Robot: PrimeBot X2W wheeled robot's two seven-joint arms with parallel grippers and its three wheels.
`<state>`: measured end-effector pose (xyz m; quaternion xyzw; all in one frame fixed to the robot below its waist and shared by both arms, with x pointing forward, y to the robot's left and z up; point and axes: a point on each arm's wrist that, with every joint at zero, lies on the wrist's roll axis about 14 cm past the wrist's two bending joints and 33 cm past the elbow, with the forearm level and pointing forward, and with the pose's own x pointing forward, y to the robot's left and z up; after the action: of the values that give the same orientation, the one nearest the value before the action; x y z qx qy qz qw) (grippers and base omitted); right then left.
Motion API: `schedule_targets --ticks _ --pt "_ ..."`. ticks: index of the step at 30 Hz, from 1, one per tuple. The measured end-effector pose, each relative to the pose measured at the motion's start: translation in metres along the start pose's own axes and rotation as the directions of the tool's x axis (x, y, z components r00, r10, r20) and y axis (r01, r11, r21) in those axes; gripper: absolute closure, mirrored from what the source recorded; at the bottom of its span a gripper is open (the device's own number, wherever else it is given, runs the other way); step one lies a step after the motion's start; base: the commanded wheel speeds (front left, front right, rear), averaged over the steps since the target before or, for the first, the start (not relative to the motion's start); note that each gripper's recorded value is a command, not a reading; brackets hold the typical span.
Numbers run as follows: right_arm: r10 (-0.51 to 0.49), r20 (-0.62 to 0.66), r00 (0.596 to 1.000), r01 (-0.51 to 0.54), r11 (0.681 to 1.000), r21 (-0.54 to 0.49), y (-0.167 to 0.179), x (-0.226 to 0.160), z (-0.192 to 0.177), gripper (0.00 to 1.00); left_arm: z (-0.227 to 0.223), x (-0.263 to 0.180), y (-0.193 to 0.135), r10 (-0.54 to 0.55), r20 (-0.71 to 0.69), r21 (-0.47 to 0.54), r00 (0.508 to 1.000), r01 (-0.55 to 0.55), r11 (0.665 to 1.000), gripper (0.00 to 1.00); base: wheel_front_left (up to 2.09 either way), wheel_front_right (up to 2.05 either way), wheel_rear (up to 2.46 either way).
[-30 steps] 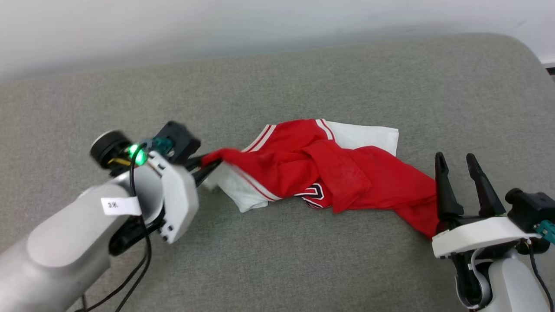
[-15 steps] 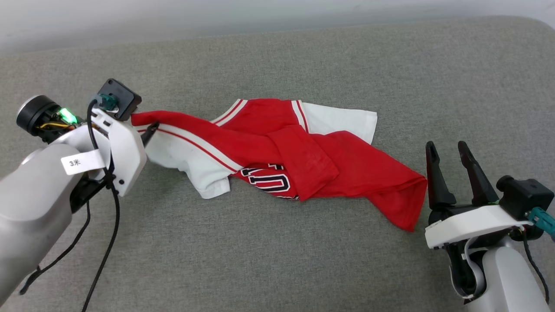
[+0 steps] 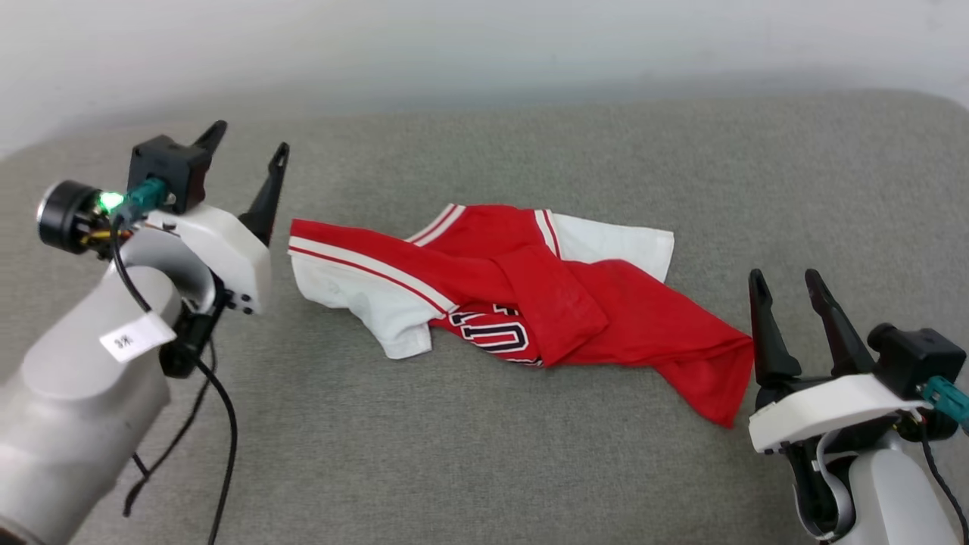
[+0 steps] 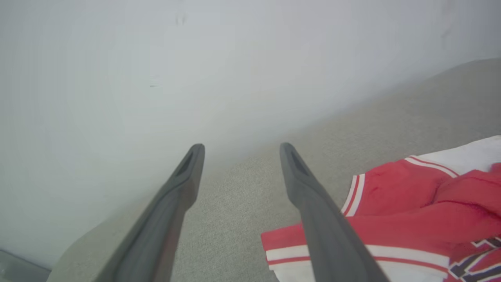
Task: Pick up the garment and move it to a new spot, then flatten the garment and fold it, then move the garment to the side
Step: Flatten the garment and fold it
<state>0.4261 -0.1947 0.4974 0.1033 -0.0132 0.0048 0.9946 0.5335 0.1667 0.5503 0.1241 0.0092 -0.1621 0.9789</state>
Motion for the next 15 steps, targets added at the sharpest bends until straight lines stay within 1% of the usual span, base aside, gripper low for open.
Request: schedule_targets --ticks 3,5,6,7,11,13,15 --pt "0.014 0.020 1.000 -0.014 1.000 -0.006 0.005 -0.003 0.009 0.00 0.027 -0.015 0.001 0.057 0.094 -0.056 0.994 -0.051 0.997 0.00 0.00 0.00 0.00" --pt "0.026 0.044 0.999 -0.026 1.000 -0.007 0.010 -0.004 0.018 0.00 0.059 -0.029 0.003 0.097 0.200 -0.044 0.975 -0.090 0.995 0.00 0.00 0.00 0.00" --pt "0.035 0.058 0.998 -0.035 0.999 -0.007 0.013 -0.007 0.025 0.00 0.076 -0.049 0.004 0.137 0.270 -0.062 0.953 -0.125 0.990 0.00 0.00 0.00 0.00" --pt "0.035 0.058 0.998 -0.035 0.999 -0.007 0.013 -0.007 0.025 0.00 0.076 -0.049 0.004 0.137 0.270 -0.062 0.953 -0.125 0.990 0.00 0.00 0.00 0.00" --pt "0.051 0.069 0.996 -0.050 0.999 -0.016 0.019 -0.012 0.033 0.00 0.070 -0.091 -0.008 0.196 0.296 -0.128 0.935 -0.165 0.978 0.00 0.00 0.00 0.00" --pt "0.052 0.067 0.996 -0.050 0.999 -0.018 0.018 -0.016 0.034 0.00 0.072 -0.110 -0.009 0.255 0.311 -0.180 0.916 -0.206 0.962 0.00 0.00 0.00 0.00" --pt "0.056 0.071 0.996 -0.055 0.998 -0.019 0.020 -0.018 0.037 0.00 0.063 -0.127 -0.016 0.286 0.293 -0.236 0.912 -0.221 0.946 0.00 0.00 0.00 0.00"
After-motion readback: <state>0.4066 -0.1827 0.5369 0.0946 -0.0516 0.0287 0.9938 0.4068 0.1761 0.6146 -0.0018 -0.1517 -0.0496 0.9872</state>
